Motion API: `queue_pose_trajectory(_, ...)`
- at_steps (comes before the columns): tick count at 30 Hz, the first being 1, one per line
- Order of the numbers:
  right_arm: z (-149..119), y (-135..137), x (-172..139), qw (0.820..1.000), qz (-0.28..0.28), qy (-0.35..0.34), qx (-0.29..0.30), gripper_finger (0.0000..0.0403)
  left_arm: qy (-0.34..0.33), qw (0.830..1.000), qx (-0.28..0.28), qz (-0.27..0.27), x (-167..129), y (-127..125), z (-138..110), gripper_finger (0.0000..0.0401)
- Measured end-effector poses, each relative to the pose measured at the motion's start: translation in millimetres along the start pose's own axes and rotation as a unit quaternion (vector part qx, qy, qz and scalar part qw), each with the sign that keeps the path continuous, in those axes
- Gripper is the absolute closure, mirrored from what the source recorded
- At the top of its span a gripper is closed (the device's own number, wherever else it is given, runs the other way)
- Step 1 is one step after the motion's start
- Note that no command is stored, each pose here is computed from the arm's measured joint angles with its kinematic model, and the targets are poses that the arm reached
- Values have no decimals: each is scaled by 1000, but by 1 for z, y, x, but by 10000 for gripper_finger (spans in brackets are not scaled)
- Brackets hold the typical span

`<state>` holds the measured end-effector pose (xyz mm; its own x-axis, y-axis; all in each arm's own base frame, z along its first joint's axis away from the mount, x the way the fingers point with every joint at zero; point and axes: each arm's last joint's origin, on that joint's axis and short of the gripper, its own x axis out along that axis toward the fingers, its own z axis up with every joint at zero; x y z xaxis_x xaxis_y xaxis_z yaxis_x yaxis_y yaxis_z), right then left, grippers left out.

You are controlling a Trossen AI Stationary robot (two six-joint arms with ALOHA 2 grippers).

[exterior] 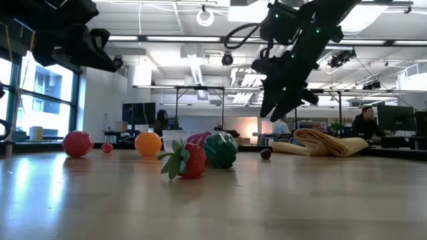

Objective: Pick and placing Produce into tupperware
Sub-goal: Put the dark red cherry into the transparent bin

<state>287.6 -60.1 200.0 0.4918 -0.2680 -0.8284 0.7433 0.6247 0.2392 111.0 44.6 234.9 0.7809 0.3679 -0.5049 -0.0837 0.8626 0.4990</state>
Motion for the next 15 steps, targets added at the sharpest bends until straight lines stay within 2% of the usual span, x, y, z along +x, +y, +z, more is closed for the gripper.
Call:
queue_pose_trajectory(7,-11,0,24,996,-5,66,56,251,0,1000,0,0,0,0,0,396)
queue_pose_trajectory(15,-20,8,37,995,-3,76,58,251,0,1000,0,0,0,0,0,396)
